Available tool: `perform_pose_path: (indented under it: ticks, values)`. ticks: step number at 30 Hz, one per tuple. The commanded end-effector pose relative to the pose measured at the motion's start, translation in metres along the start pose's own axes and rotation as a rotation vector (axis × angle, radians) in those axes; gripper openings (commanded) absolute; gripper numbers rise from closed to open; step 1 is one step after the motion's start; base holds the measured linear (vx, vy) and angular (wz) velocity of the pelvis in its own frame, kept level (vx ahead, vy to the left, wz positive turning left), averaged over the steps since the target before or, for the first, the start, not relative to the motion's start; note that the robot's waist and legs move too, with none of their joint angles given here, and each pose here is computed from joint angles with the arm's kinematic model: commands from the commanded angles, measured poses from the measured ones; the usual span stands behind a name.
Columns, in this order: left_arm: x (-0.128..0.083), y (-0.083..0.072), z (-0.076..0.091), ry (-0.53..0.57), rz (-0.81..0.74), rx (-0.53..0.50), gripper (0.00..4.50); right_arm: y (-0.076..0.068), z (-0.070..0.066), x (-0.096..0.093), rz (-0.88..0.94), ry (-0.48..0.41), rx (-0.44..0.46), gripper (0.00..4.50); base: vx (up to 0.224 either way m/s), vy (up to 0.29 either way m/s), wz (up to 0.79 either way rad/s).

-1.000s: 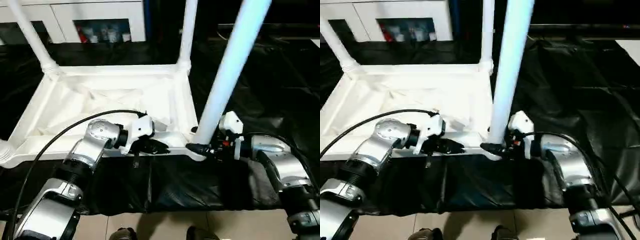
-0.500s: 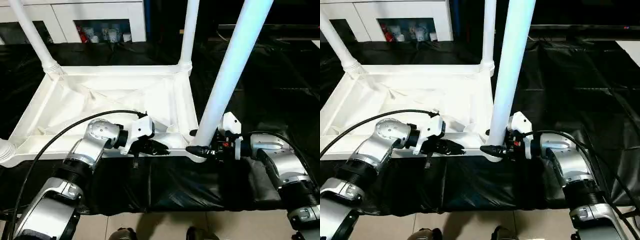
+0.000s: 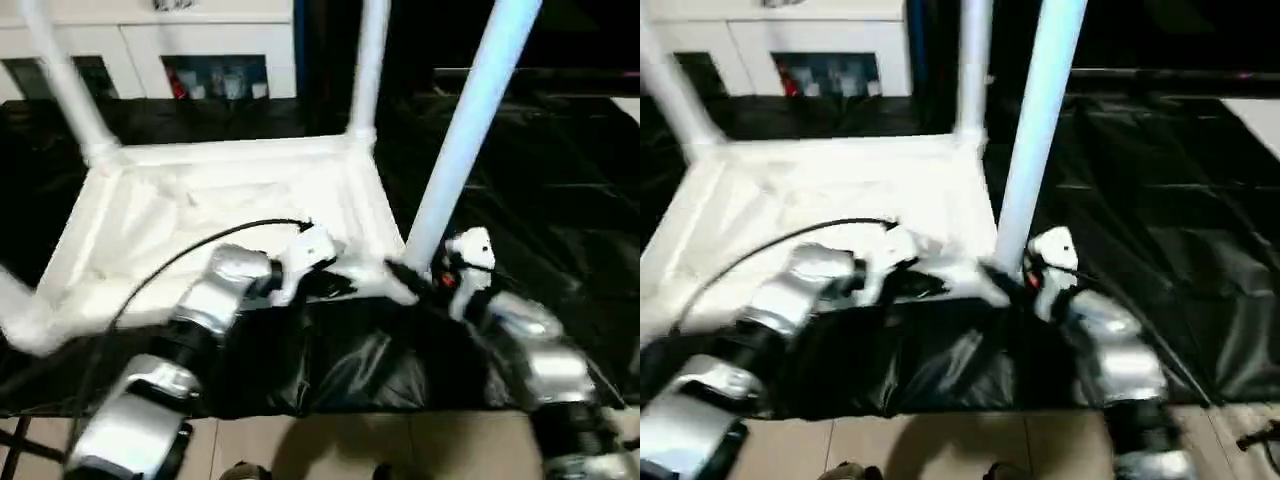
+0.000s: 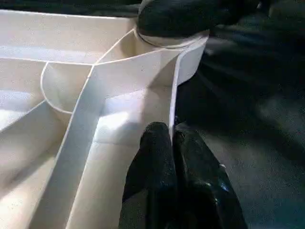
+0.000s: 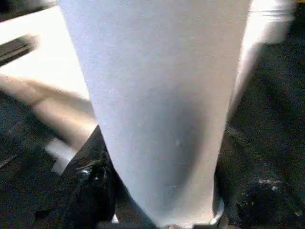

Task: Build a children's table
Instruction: Rotate leg to tighten

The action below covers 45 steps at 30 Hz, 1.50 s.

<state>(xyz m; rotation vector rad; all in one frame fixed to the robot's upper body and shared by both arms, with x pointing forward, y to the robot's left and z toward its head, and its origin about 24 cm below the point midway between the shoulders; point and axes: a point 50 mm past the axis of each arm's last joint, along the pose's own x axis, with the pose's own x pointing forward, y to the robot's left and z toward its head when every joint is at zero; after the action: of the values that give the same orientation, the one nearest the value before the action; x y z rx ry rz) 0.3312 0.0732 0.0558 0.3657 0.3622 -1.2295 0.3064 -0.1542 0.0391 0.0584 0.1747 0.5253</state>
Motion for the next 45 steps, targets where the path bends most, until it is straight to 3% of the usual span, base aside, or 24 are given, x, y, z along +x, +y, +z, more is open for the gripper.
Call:
perform_pose_path:
  ticks: [1,7,8,12,15,19,28,35,39,45]
  values:
    - [0.035,-0.022,0.013,-0.014,-0.001,-0.006,0.0,0.05,-0.016,0.027,0.088,0.065,0.085,2.42,0.0,0.0,0.0]
    - [0.046,-0.03,0.016,0.013,-0.012,0.032,0.0,0.077,-0.006,0.05,0.049,0.022,0.114,2.41,0.0,0.0,0.0]
    - [0.043,-0.027,0.015,0.021,-0.007,0.044,0.0,0.076,-0.003,0.05,0.045,0.001,0.094,2.96,0.0,0.0,0.0]
    - [0.03,-0.019,0.011,0.034,-0.017,0.086,0.0,0.063,0.0,0.043,0.063,-0.014,0.064,3.3,0.0,0.0,0.0]
    - [0.018,-0.014,0.005,0.038,-0.059,0.12,0.0,0.049,-0.002,0.032,0.141,0.016,-0.021,3.55,0.0,0.0,0.0]
    - [-0.002,-0.009,-0.003,0.043,-0.152,0.157,0.0,0.033,0.0,0.011,0.333,0.059,-0.097,3.55,0.014,-0.007,0.01]
    - [-0.028,-0.001,-0.014,0.089,-0.271,0.183,0.0,0.011,0.007,-0.018,0.621,0.161,-0.157,3.3,0.039,-0.019,0.03]
    - [-0.036,0.001,-0.018,0.098,-0.332,0.169,0.0,0.009,0.01,-0.026,0.761,0.232,-0.157,2.59,0.0,0.0,0.0]
    - [-0.038,0.003,-0.019,0.1,-0.349,0.162,0.0,0.011,0.008,-0.027,0.819,0.266,-0.157,2.54,0.0,0.0,0.0]
    - [-0.036,0.004,-0.018,0.088,-0.327,0.143,0.0,0.016,0.004,-0.025,0.8,0.248,-0.135,2.51,0.0,0.0,0.0]
